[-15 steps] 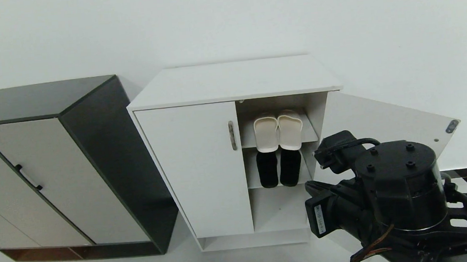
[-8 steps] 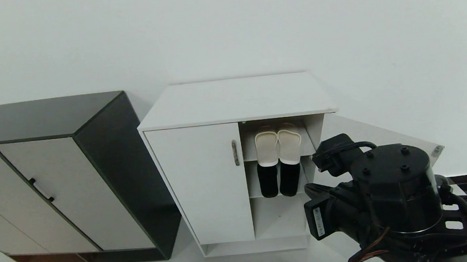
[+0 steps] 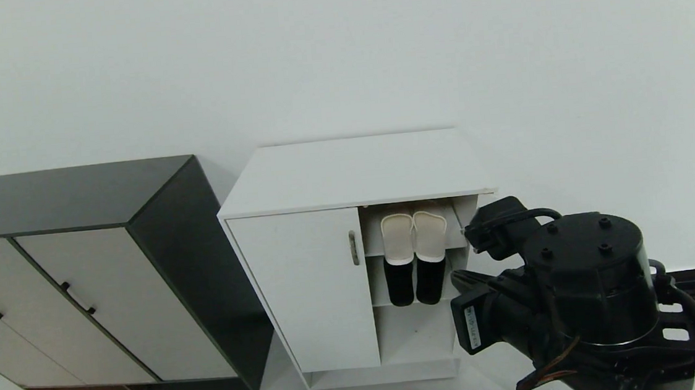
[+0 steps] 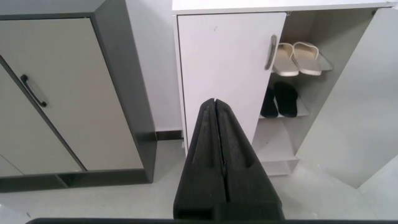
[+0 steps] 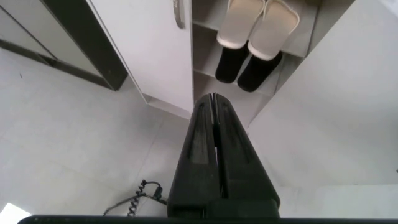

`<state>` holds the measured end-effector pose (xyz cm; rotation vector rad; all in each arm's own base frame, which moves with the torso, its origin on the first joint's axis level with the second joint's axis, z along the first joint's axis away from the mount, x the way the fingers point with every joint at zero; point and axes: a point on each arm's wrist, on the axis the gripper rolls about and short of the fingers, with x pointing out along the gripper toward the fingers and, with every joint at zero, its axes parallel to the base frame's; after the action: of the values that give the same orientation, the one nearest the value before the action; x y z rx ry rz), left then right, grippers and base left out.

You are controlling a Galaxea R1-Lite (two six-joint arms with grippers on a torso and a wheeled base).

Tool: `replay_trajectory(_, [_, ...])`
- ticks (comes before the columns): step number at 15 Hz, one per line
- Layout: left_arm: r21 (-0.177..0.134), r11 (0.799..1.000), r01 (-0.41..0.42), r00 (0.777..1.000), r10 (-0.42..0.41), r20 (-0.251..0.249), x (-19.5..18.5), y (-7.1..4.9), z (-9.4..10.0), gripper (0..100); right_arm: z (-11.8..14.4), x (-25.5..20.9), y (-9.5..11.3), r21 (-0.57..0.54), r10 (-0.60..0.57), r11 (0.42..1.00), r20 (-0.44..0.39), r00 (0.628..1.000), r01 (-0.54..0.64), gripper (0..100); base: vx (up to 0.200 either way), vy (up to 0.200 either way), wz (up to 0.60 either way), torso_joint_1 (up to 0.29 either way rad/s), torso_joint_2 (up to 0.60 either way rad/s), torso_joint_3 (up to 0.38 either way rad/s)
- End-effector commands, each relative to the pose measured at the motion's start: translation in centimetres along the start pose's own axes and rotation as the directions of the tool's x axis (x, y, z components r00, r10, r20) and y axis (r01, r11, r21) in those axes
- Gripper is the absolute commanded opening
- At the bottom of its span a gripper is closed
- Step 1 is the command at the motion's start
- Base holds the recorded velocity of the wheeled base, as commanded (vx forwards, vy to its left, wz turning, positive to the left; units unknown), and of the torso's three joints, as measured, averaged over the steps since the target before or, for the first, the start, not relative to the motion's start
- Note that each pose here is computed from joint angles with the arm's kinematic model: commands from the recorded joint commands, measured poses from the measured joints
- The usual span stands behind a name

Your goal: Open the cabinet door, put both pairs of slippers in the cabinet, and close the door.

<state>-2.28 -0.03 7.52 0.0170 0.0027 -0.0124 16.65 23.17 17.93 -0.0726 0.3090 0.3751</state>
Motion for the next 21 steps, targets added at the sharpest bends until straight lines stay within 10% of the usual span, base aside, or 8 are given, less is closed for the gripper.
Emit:
replay_trajectory(1, [0.0, 1.0, 0.0, 1.0, 0.0, -0.002, 0.0, 0.0, 0.0, 0, 0.0, 0.1, 0.0, -0.001, -0.002, 1.0, 0.0, 1.0, 0.002, 0, 0.0, 0.0, 0.0, 0.0, 0.0, 0.0])
replay_trajectory(9, [-0.002, 1.0, 0.0, 1.0, 0.0, -0.002, 0.0, 0.0, 0.0, 0, 0.1, 1.4, -1.1, 0.011, -0.056, 0.998, -0.006, 0.998, 0.056, 0, 0.0, 0.0, -0.3, 0.0, 0.0, -0.001])
replay_trajectory(16, [-0.003, 1.0, 0.0, 1.0, 0.0, 0.0, 0.0, 0.0, 0.0, 0, 3.2, 5.4, -8.4, 0.127, -0.279, 0.955, 0.065, 0.958, 0.269, 0, 0.0, 0.0, -0.17, 0.001, 0.0, 0.0])
replay_trajectory(21, [-0.003, 1.0, 0.0, 1.0, 0.0, 0.0, 0.0, 0.0, 0.0, 0, 3.2, 6.3, -9.3, 0.134, -0.293, 0.949, 0.056, 0.954, 0.284, 0, 0.0, 0.0, 0.0, 0.0, 0.0, 0.0])
